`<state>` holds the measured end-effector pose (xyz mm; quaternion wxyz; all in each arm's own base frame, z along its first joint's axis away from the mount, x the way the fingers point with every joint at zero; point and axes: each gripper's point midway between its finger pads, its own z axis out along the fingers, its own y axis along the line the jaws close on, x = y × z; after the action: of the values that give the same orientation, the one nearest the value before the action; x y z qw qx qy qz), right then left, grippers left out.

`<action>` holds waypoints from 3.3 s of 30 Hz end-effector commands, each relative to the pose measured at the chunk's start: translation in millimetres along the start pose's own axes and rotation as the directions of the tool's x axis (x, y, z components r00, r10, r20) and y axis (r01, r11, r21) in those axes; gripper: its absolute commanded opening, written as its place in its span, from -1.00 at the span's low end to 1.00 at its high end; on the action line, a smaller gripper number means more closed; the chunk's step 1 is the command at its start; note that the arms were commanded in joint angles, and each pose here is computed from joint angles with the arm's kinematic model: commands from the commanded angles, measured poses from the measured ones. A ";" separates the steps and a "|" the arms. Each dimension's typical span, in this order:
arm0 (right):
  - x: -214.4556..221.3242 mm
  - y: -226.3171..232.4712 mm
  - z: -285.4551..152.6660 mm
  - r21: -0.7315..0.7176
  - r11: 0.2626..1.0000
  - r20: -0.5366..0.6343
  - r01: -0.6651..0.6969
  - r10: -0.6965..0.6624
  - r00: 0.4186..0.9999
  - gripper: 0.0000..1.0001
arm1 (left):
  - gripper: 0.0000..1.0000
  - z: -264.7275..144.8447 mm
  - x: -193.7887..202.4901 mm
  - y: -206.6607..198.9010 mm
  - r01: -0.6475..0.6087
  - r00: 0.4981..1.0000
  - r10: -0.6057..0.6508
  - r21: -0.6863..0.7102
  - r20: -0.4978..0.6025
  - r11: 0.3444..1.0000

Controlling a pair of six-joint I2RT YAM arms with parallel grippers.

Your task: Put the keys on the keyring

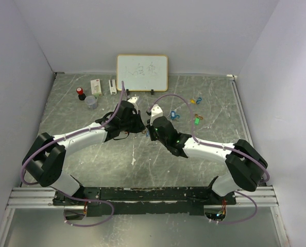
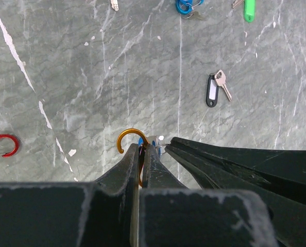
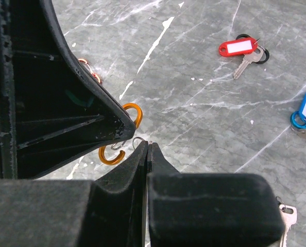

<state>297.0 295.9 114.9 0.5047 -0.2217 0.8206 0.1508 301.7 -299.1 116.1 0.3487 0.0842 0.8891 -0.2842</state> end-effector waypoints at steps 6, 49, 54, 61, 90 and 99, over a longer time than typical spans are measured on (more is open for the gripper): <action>-12.7 2.6 -8.4 0.000 1.000 0.048 0.005 -0.005 0.999 -1.00 | -0.86 5.4 0.7 -5.5 -0.003 1.000 0.003 0.022 0.001 1.000; 1.8 8.8 -12.8 0.006 0.999 0.022 0.034 -0.034 0.999 -1.00 | -0.87 -1.3 -8.5 -11.4 -0.015 1.000 0.015 0.035 0.025 0.999; 0.5 9.8 -11.8 0.002 0.999 0.024 0.035 -0.035 0.999 -1.00 | -0.86 -1.9 -10.3 -13.2 -0.019 0.999 0.018 0.043 0.028 0.999; -0.2 11.7 -10.5 -0.004 0.999 0.026 0.035 -0.035 0.999 -1.00 | -0.87 -0.9 -9.2 -15.4 -0.021 1.000 0.019 0.058 0.024 0.998; -6.6 13.8 -11.7 -0.014 0.999 0.038 0.043 -0.042 0.998 -1.00 | -0.87 5.4 -0.2 -20.7 -0.042 0.999 0.043 0.086 -0.015 0.995; -8.5 15.5 -12.3 -0.023 0.999 0.042 0.044 -0.043 0.998 -1.00 | -0.86 8.6 0.4 -20.6 -0.043 0.999 0.045 0.088 -0.019 0.995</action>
<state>281.2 299.0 116.5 0.5097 -0.2418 0.8125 0.1473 293.4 -307.8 106.5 0.3286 0.1083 0.8904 -0.2956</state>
